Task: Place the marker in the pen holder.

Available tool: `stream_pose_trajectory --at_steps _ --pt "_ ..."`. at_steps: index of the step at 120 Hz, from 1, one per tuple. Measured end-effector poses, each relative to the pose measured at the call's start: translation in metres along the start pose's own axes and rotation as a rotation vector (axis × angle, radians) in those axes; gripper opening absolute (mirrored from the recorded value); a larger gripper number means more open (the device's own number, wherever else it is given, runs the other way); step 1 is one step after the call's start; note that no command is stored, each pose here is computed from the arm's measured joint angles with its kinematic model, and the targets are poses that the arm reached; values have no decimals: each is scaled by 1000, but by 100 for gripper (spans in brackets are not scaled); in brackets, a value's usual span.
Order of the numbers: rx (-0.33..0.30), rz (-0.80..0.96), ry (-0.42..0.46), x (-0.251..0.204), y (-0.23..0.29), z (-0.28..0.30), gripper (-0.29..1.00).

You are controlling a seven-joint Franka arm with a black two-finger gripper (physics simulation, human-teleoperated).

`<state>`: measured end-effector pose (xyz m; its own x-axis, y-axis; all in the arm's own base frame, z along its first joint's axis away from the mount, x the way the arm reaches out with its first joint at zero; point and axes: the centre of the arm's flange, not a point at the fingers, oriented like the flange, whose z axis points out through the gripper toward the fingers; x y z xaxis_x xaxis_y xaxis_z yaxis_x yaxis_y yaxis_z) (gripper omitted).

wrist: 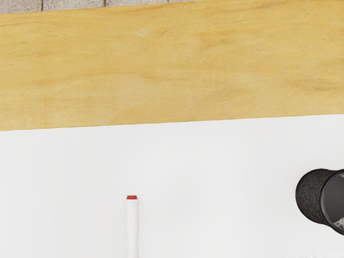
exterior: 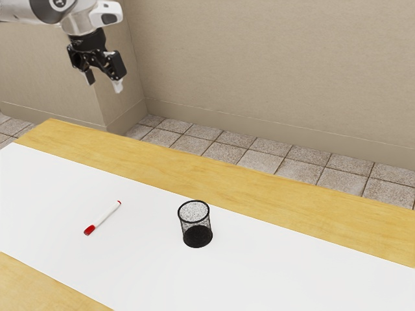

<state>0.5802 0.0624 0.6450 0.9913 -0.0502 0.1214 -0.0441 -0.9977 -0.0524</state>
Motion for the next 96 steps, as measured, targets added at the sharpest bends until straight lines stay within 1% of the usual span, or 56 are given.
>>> stream_pose_trajectory --at_steps 18,28,36,45,59,66,74,80,96 --pt "-3 11 -6 -1 -1 2 70" --pt "-12 15 -51 -5 -2 11 70" --pt "-28 13 -124 -18 -1 34 70" --pt "-30 16 -204 -52 5 76 70" --pt "-8 56 -254 -87 23 145 70" --pt "-7 43 -257 -98 16 174 70" --pt "-2 10 -239 -102 0 187 70" --pt "-1 -10 -224 -100 -7 196 70" --pt "8 -65 -198 -89 -26 245 70"
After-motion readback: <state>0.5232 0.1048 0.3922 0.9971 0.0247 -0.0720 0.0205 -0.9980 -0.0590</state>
